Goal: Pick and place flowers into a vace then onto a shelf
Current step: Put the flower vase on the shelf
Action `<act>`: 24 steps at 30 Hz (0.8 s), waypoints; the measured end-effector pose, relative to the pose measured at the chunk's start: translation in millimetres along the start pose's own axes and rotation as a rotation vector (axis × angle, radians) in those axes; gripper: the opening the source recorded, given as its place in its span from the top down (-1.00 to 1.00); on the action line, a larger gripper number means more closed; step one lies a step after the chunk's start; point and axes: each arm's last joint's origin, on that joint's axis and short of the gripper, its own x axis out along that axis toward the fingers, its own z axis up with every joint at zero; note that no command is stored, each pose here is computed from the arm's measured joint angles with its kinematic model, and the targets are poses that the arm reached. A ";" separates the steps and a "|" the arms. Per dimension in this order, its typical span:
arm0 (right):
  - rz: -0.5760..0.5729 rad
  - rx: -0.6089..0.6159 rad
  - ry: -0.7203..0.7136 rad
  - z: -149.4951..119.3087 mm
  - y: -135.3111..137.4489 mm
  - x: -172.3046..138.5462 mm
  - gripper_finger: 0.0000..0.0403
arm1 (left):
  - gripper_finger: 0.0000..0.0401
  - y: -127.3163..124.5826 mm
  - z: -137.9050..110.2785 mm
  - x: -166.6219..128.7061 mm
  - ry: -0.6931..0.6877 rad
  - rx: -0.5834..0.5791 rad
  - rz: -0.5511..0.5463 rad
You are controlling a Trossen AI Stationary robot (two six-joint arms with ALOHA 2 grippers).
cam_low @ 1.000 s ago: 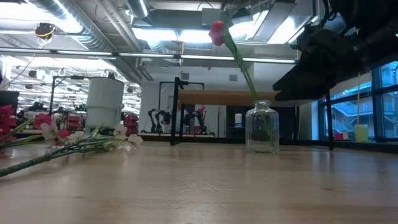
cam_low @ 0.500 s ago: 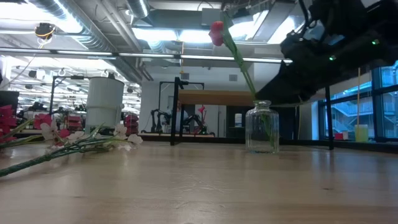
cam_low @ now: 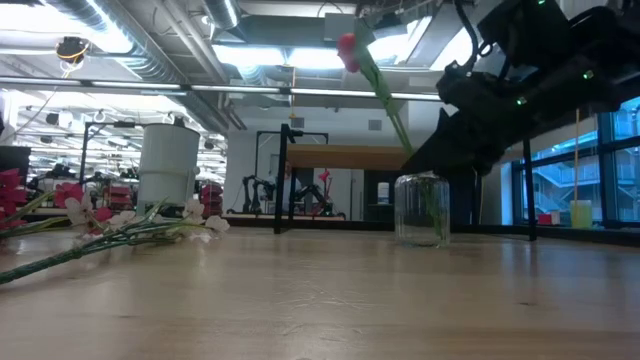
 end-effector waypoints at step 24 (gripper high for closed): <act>0.043 0.054 -0.186 76.7 14.6 -21.0 0.24 | 0.35 -0.1 -3.6 0.0 0.032 0.025 0.007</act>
